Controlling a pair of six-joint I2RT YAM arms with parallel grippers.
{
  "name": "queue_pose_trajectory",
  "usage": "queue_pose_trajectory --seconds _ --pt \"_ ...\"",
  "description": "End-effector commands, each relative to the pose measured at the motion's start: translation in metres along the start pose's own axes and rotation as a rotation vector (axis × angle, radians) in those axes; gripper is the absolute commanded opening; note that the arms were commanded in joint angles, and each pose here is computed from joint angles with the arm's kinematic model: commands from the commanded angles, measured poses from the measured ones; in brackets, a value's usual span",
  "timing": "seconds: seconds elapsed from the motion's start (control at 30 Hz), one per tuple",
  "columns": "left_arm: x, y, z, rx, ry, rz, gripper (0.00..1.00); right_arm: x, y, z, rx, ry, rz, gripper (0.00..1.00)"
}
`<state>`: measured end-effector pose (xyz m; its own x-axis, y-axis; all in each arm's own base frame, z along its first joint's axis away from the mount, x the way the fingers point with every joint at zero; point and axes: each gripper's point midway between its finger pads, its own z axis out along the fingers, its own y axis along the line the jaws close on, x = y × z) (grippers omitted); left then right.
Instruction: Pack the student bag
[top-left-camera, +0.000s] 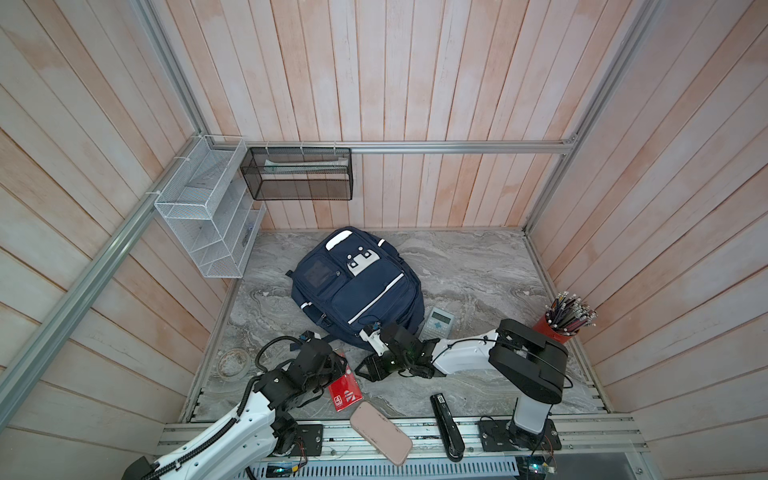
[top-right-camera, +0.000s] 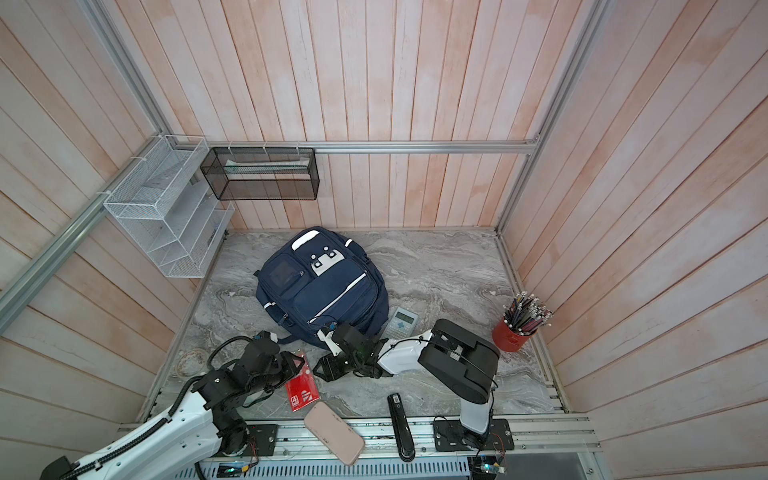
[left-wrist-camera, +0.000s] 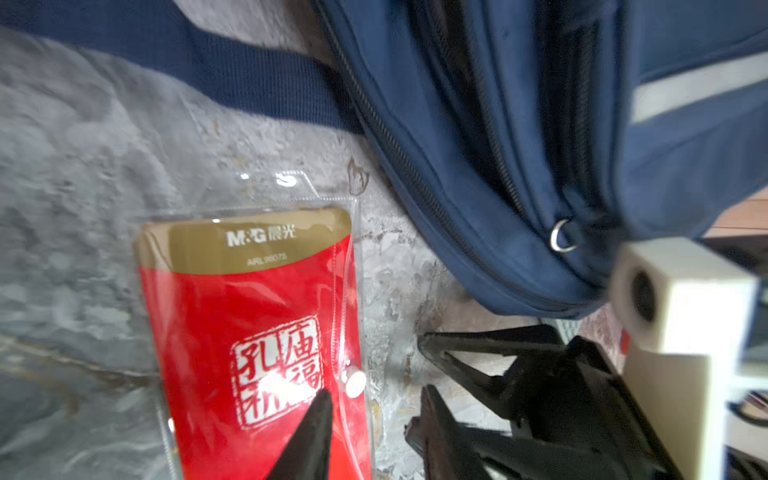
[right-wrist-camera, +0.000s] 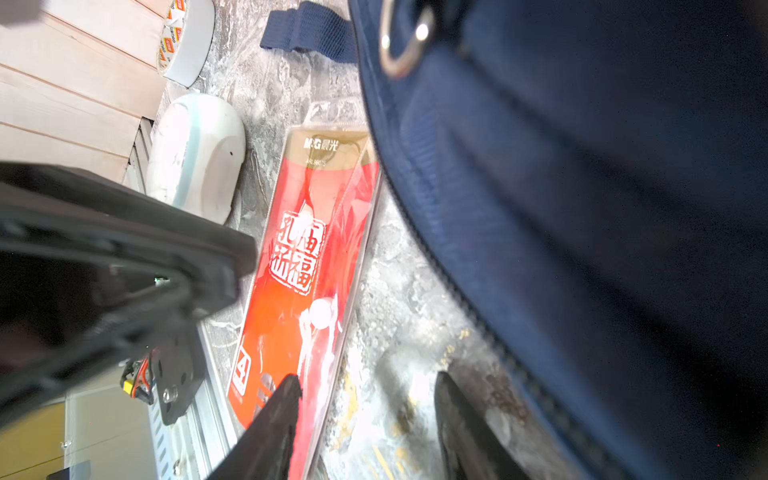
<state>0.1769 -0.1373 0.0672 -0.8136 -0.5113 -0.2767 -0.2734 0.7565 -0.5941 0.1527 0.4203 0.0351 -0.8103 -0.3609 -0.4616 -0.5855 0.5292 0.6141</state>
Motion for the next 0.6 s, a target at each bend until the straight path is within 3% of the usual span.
queue_pose_trajectory --seconds 0.0,0.17,0.3,0.47,0.57 --pt "0.01 0.029 -0.013 -0.125 0.054 0.006 0.4 0.006 -0.014 0.009 0.034 0.028 0.036 0.53" --pt "0.017 0.059 -0.016 -0.28 0.084 -0.011 0.43 0.005 -0.006 0.016 0.013 0.047 0.027 0.53" --pt "0.019 0.062 -0.006 -0.263 0.079 -0.012 0.49 0.005 -0.004 0.022 -0.004 0.065 0.04 0.54" --pt "0.02 0.057 0.007 -0.204 0.086 -0.02 0.32 0.014 -0.009 0.035 -0.005 0.116 0.075 0.53" --pt "0.022 0.059 0.013 -0.221 0.108 -0.018 0.27 0.016 -0.01 0.039 -0.005 0.127 0.1 0.52"
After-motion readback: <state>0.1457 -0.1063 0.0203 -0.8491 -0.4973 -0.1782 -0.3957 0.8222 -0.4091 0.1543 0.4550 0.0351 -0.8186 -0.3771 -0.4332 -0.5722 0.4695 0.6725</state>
